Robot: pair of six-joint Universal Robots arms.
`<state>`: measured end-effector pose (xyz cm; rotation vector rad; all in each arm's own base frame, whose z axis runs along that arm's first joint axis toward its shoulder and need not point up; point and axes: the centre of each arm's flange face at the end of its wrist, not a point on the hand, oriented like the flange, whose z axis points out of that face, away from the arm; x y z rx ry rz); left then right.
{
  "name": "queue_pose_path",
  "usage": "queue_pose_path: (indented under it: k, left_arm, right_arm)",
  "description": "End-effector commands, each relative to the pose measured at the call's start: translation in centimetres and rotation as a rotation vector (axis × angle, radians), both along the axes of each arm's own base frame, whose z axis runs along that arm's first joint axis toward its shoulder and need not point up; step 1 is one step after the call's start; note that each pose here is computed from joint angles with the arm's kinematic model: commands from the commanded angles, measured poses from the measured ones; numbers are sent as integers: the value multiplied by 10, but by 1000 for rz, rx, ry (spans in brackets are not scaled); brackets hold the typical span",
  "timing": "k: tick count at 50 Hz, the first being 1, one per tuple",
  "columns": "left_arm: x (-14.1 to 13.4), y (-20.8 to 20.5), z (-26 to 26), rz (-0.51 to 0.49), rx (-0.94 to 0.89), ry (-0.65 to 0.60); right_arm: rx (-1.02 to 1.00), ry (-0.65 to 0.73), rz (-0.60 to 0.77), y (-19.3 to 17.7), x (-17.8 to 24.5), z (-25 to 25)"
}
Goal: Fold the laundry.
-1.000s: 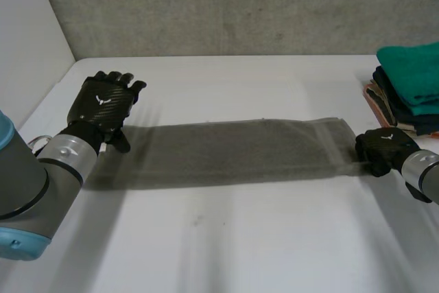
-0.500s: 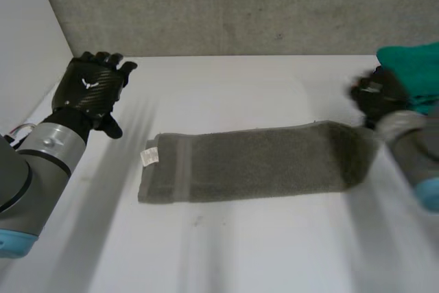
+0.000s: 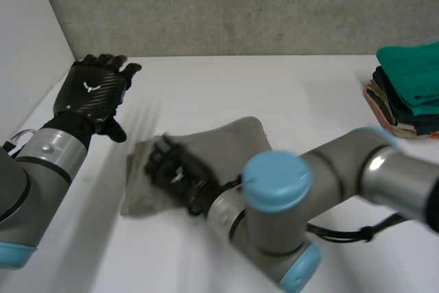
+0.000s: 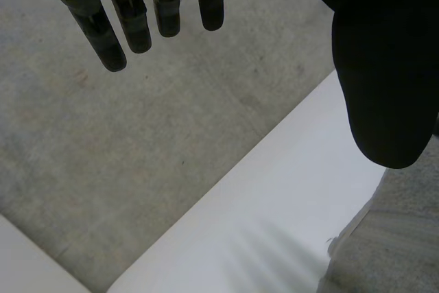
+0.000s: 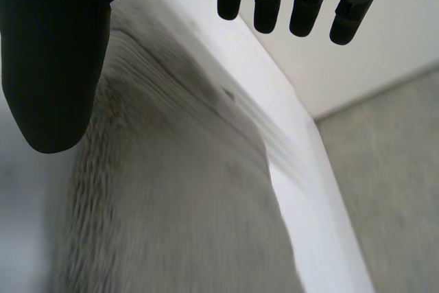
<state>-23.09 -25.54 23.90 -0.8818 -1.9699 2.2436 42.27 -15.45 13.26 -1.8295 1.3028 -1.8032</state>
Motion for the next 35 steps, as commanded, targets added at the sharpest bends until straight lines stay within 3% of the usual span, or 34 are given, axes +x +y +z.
queue_pose_path:
  k: [1, 5, 10, 16, 20, 21, 25, 28, 30, 35]
  left_arm:
    - [-22, 10, 7, -73, -23, 10]
    - [-29, 12, 5, -95, -20, 9]
    - [-34, 14, -4, -110, 7, -1]
    - [-35, 15, -9, -112, 22, -6]
    - [-34, 16, -7, -110, 15, -5]
    - [-34, 16, -5, -109, 10, -3]
    - [-33, 18, -2, -110, 3, 0]
    - [-32, 20, 3, -109, -11, 3]
    - [-31, 21, 4, -104, -15, 6]
    - [-28, 21, 2, -96, 0, 1]
  right_arm:
    - [295, -192, -314, -57, -58, 49]
    - [478, -165, -419, -63, -83, 28]
    - [512, -68, -567, -87, -122, -7]
    - [422, 0, -690, -113, -155, -15]
    - [193, -138, -757, -131, -156, 10]
    - [97, -222, -747, -133, -153, 38]
    - [16, -279, -645, -116, -133, 78]
    - [45, -247, -515, -95, -103, 70]
    - [79, -205, -364, -63, -70, 57]
    - [83, -90, -82, -1, -37, 27]
